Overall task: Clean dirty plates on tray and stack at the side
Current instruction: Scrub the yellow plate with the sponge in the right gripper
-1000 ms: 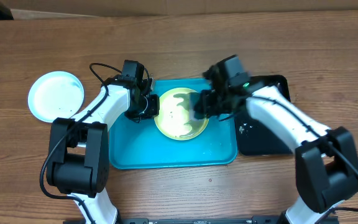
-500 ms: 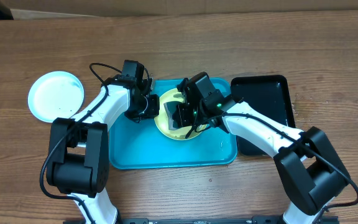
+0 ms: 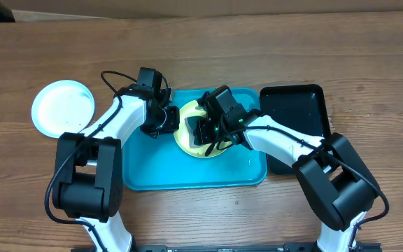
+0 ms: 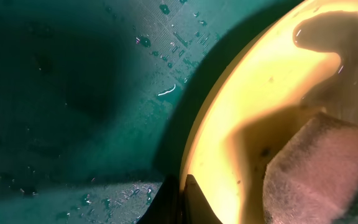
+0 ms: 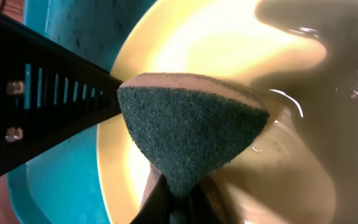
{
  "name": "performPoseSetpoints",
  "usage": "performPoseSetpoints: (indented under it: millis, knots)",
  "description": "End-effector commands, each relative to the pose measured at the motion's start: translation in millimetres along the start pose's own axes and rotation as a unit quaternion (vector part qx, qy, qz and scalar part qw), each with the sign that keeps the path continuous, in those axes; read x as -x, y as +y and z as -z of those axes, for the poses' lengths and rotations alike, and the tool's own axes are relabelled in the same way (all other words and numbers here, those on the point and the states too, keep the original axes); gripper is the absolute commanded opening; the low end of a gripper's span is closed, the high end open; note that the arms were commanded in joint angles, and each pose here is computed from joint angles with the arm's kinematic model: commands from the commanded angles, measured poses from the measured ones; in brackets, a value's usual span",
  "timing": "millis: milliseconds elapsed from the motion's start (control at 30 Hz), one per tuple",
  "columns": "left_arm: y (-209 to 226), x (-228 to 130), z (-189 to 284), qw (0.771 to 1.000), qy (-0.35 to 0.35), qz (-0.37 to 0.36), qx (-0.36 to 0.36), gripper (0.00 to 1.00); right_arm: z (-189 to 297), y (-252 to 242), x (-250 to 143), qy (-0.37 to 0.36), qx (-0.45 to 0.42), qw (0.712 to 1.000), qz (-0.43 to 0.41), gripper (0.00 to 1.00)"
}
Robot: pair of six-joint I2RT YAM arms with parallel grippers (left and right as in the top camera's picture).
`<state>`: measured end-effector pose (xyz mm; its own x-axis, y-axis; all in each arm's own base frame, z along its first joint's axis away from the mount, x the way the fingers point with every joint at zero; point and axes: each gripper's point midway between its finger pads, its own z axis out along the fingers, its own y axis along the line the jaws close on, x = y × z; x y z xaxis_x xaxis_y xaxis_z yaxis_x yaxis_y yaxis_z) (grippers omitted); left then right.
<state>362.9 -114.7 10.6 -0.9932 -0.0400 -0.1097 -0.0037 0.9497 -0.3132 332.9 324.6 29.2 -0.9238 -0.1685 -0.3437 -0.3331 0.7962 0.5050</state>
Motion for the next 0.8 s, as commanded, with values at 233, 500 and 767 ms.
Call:
performPoseSetpoints:
  millis: [233,500,767]
  knots:
    - [-3.4,-4.7,-4.9,1.000,0.010,-0.007,-0.008,0.04,0.5,12.3,22.5,-0.047,0.021,0.998,0.019,0.04]
    - [-3.3,-4.7,-4.9,1.000,0.010,-0.008,-0.008,0.04,7.0,4.7,51.1,-0.105,0.005,0.994,0.024,0.04]
    - [-2.8,-4.6,-4.9,1.000,0.010,-0.011,-0.006,0.04,81.9,-26.2,106.9,-0.167,0.005,0.986,-0.021,0.04]
